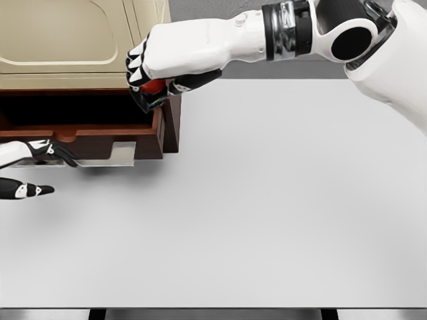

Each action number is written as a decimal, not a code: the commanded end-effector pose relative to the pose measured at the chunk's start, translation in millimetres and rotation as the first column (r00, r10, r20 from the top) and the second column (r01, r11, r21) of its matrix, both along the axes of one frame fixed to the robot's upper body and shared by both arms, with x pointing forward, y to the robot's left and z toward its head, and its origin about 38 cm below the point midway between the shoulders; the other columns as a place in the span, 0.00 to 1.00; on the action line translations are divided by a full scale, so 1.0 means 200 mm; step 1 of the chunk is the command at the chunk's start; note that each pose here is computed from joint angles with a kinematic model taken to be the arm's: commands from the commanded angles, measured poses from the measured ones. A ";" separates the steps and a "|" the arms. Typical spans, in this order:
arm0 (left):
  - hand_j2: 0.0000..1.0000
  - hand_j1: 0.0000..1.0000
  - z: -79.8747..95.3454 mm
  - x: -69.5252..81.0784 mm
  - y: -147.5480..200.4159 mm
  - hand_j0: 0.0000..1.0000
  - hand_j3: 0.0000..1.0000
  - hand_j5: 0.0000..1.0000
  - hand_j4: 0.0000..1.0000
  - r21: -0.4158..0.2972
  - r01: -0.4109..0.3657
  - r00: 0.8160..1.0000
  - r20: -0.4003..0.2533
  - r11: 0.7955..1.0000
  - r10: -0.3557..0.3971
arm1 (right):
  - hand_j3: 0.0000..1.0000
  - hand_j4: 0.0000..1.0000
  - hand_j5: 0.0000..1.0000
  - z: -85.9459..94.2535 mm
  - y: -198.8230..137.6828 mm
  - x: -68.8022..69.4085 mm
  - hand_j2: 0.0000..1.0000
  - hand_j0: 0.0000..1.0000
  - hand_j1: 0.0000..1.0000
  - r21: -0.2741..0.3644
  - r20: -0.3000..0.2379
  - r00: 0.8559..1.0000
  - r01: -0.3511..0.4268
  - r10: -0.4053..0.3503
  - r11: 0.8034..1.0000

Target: Open the cabinet drawer with left arm, and place a switch into the drawer with right arm

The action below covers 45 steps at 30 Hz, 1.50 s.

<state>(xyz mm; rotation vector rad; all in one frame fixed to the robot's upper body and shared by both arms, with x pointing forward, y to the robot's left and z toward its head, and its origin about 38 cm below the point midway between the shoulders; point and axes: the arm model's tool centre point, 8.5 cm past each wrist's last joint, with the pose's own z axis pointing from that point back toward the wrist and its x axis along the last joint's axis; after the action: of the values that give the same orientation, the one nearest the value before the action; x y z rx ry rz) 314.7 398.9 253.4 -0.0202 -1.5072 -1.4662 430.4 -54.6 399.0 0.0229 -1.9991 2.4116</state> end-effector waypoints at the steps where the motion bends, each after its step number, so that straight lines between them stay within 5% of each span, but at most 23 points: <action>1: 0.67 0.67 0.02 0.01 0.01 0.67 0.67 0.67 0.67 -0.005 -0.013 1.000 0.005 1.000 0.013 | 0.40 0.40 0.40 -0.01 0.04 0.02 0.40 0.40 0.40 0.010 -0.017 1.000 -0.001 0.001 1.000; 24: 0.56 0.56 0.13 0.01 0.07 0.56 0.56 0.56 0.56 0.038 -0.032 0.998 0.052 0.999 0.030 | 0.41 0.41 0.41 -0.05 0.08 0.13 0.41 0.41 0.41 0.008 -0.066 0.997 0.051 -0.050 0.999; 45: 0.53 0.53 0.12 -0.01 0.10 0.53 0.53 0.53 0.53 0.059 -0.043 0.999 0.028 0.997 0.041 | 0.46 0.46 0.46 -0.07 0.14 0.20 0.46 0.46 0.46 0.013 -0.099 0.992 0.078 -0.076 0.997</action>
<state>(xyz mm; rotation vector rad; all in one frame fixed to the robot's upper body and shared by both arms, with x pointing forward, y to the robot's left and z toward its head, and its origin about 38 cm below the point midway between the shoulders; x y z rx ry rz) 312.5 417.9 275.4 0.0580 -1.4824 -1.4603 468.2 -25.7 384.3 0.0568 -1.9410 2.3143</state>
